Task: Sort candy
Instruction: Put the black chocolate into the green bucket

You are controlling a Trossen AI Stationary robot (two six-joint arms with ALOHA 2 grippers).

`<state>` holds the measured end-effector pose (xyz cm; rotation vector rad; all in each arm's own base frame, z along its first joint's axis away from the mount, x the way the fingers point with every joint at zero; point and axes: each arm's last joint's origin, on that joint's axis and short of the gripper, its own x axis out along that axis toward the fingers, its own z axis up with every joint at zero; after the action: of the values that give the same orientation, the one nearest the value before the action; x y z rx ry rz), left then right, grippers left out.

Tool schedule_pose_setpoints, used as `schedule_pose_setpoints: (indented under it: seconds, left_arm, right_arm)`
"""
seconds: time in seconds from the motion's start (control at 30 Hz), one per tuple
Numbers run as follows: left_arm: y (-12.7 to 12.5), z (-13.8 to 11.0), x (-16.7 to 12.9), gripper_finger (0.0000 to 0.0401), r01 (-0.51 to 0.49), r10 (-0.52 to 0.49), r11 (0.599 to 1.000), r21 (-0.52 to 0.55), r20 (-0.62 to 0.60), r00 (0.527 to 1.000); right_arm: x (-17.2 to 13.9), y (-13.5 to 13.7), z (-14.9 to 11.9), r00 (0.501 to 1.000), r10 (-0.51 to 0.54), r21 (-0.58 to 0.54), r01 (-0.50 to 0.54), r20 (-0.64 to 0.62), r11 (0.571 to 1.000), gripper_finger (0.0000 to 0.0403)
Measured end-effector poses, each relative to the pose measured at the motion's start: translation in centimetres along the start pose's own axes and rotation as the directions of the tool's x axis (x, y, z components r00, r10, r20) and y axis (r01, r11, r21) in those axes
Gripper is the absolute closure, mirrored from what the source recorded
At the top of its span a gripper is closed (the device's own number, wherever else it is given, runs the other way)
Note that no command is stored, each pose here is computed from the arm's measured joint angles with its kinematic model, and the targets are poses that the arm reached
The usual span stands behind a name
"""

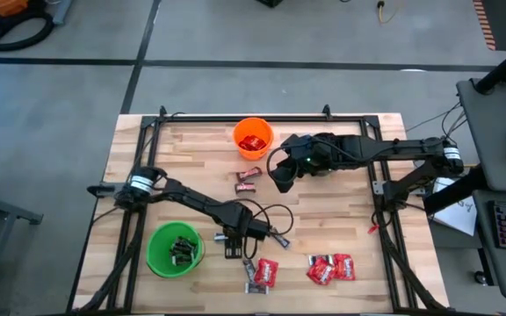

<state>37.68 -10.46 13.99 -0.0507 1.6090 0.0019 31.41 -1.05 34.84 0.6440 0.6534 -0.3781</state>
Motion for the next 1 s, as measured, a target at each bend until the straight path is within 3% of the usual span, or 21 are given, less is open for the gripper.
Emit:
schedule_pose_setpoints:
  seconds: [0.2, 0.5, 0.73, 1.0]
  left_arm:
    - [-0.1, 0.1, 0.9, 0.0263, -0.008, 0.009, 0.999, 0.033, -0.026, 1.0]
    - [0.0, -0.1, -0.1, 0.0391, -0.005, 0.005, 0.999, 0.047, 0.013, 1.0]
    - [0.1, 0.6, -1.7, 0.0398, -0.057, 0.052, 0.991, 0.122, 0.04, 0.998]
    - [1.4, 2.7, -8.0, 0.04, -0.217, 0.191, 0.961, 0.172, 0.158, 0.969]
  right_arm:
    - [0.0, 0.0, 0.0, 1.0, 0.0, 0.0, 0.0, 0.0, 1.0, 0.0182]
    - [0.0, 0.0, 0.0, 1.0, 0.0, 0.0, 0.0, -0.001, 1.0, 0.0183]
    - [0.0, 0.0, 0.0, 1.0, 0.0, 0.006, 0.0, 0.0, 1.0, 0.0183]
    - [0.0, 0.0, 0.0, 1.0, 0.0, 0.009, 0.0, 0.0, 1.0, 0.0183]
